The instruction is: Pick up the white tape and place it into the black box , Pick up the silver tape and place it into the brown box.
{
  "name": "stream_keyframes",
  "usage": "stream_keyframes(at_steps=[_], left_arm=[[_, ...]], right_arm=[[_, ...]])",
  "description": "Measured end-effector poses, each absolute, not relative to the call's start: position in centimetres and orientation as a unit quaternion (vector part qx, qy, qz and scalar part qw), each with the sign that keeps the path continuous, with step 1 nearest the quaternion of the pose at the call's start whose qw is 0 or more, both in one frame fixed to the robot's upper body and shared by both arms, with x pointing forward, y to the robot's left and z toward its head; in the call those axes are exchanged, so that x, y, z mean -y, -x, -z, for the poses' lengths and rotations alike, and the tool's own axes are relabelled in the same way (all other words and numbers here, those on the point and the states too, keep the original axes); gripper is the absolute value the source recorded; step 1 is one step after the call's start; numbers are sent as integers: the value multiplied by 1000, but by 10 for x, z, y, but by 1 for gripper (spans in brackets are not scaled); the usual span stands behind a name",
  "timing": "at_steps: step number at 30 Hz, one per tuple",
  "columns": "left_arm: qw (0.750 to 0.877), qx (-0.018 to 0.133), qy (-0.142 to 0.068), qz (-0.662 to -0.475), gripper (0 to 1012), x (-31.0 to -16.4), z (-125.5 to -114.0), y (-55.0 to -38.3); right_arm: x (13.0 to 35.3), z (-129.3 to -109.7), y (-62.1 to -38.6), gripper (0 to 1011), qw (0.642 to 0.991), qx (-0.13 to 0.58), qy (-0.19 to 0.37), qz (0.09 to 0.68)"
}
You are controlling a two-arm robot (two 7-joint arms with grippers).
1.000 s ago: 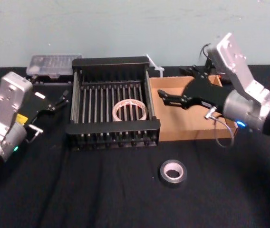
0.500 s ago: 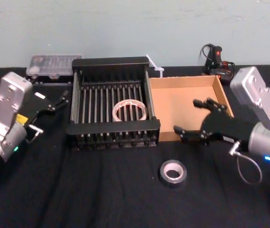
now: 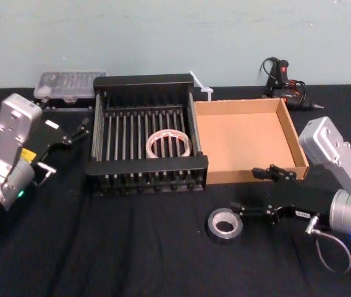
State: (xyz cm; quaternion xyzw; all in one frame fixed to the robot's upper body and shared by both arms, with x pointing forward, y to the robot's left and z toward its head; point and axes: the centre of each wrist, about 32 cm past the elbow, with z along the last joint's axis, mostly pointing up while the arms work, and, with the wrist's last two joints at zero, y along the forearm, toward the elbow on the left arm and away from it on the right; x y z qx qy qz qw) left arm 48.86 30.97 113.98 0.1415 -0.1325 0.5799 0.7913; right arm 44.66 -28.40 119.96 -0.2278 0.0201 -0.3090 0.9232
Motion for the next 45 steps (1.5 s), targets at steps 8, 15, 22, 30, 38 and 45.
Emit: stream_keyframes(at_steps=[8,15,22,30,38,45], left_arm=[[791,132,-141,-580,1001,-310,-1140,-489],[791,132,-142,-580,1002,-310,-1140,-489],[791,132,-141,-580,1001,-310,-1140,-489],[791,132,-141,-580,1001,-310,-1140,-489],[791,132,-141,-580,1001,-310,-1140,-489],[791,132,-141,-580,1001,-310,-1140,-489]], right_arm=[[280,-1193,-451,1002,920,-53,244,302],[274,-1188,-456,1002,916,-67,252,304],[269,-1185,-460,1002,914,-74,259,303],[267,-1181,-463,1002,912,-80,267,301],[266,-1178,-465,1002,910,-84,272,301],[264,-1176,-466,1002,909,-84,275,302]])
